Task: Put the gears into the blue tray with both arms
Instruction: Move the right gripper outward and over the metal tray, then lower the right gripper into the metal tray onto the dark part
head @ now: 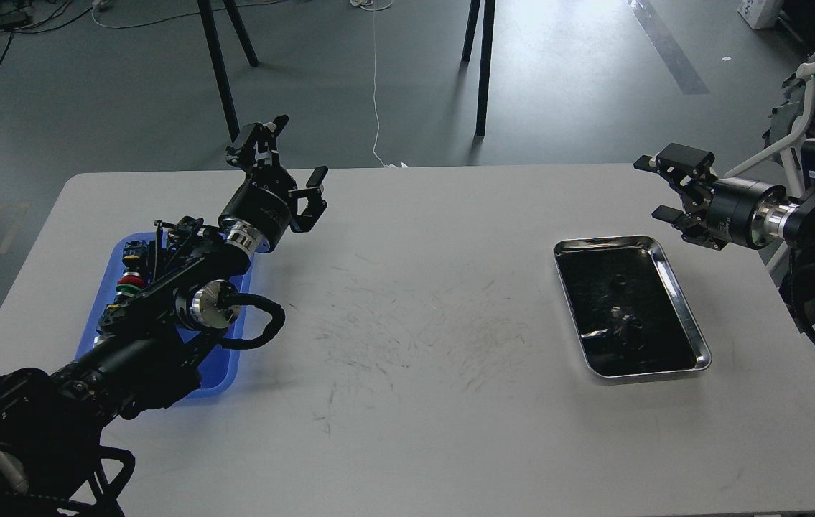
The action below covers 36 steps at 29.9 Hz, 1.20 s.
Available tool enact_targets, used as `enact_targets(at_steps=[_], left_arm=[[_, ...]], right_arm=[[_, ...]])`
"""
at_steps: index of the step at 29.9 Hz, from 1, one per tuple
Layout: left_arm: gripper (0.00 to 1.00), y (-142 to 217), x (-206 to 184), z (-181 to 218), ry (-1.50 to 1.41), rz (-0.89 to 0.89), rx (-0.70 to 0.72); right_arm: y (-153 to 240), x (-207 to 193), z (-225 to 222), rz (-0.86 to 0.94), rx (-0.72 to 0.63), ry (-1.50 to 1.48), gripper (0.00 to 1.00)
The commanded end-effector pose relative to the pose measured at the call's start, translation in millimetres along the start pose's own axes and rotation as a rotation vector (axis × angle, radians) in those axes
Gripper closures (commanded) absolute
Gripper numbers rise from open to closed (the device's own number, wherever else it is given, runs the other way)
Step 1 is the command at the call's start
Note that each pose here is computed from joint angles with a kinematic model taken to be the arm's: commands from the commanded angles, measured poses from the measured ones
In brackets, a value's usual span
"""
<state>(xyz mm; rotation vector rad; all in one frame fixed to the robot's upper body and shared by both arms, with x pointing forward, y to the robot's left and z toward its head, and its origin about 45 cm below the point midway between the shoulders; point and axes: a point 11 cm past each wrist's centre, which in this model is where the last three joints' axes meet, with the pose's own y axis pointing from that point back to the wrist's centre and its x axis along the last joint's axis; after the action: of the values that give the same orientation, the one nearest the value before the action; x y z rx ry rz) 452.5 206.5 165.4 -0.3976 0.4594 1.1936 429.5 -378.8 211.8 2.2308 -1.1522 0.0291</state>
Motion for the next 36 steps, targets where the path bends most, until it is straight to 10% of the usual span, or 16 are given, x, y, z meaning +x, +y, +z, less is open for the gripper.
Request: enact_targets(at_steps=[1,36], left_arm=[[0.02,2,2,-2,0.002,0.004,0.004],[0.02,0,-7,-6,0.022,-0.023,0.006]], right_arm=[[-1,-3,0,-0.026,-0.028,0.074,0.02],[-2,-13,32,-0.215,-0.299,0.650,0.08]])
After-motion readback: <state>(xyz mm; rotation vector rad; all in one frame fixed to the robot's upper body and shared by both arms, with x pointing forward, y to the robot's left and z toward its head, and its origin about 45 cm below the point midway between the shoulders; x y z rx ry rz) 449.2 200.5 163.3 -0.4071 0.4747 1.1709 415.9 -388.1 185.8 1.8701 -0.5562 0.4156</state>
